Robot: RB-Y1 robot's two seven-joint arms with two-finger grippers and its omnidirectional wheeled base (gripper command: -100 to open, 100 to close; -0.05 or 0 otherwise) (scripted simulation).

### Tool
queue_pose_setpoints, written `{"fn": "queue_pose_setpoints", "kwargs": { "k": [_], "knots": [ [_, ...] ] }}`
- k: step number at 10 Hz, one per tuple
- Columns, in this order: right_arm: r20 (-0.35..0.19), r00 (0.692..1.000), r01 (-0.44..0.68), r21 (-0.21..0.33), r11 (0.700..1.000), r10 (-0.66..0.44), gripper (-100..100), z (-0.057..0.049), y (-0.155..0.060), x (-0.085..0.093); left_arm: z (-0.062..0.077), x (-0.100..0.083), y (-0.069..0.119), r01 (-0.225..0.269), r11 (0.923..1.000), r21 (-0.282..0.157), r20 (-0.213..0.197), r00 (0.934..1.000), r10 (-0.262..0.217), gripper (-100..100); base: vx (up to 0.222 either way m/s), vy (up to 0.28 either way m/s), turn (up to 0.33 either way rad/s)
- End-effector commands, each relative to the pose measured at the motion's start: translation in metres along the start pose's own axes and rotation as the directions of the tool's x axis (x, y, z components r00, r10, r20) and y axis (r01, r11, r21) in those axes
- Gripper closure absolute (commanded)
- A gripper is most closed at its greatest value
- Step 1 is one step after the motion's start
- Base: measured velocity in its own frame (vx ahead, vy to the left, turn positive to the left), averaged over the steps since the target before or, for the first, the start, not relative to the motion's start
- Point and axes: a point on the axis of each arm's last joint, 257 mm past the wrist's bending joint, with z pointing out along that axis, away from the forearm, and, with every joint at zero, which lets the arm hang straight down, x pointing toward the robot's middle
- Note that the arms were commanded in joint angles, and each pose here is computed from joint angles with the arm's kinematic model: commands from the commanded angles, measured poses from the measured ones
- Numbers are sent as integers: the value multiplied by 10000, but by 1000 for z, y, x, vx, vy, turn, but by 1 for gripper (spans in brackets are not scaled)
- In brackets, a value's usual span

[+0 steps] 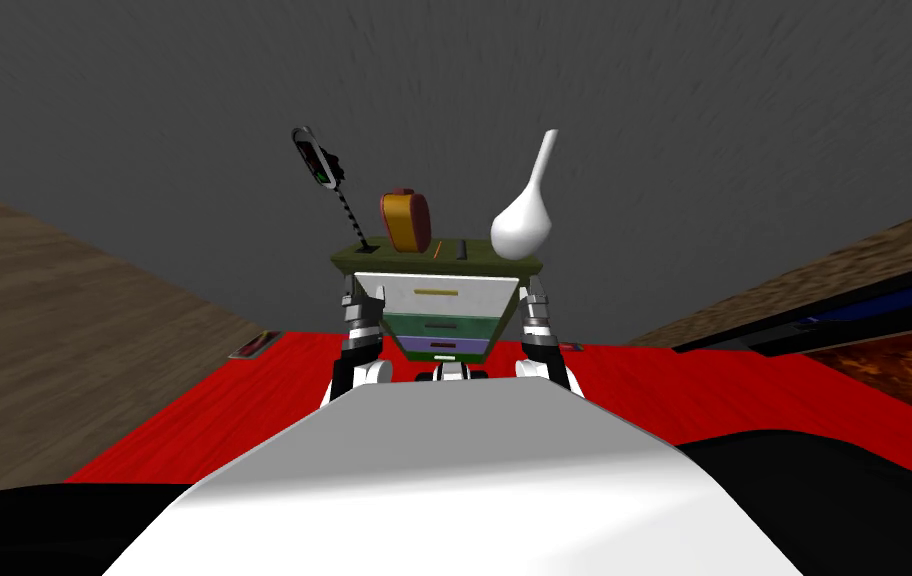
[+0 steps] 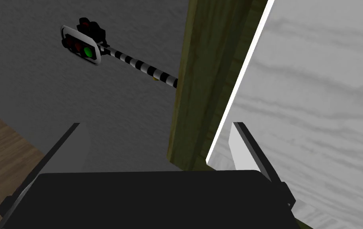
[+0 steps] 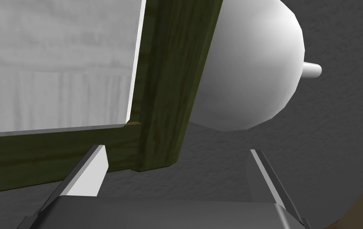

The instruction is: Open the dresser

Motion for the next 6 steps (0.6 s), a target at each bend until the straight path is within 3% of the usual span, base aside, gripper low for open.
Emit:
{"fn": "queue_pose_setpoints", "kwargs": {
  "k": [1,4,6],
  "knots": [
    [0,10000,0,2,10000,0,0,0,0,0,-1,6,7,-395,9987,-320,-625,9973,374,-100,-7,-8,-8],
    [0,10000,0,3,10000,0,0,0,0,0,-3,10,18,-758,9942,-764,-1152,9911,667,-100,-7,-12,-12],
    [0,10000,-1,2,10000,1,0,0,0,0,-5,13,30,-987,9873,-1246,-1433,9864,805,-100,-12,-23,-25]
  ]
}}
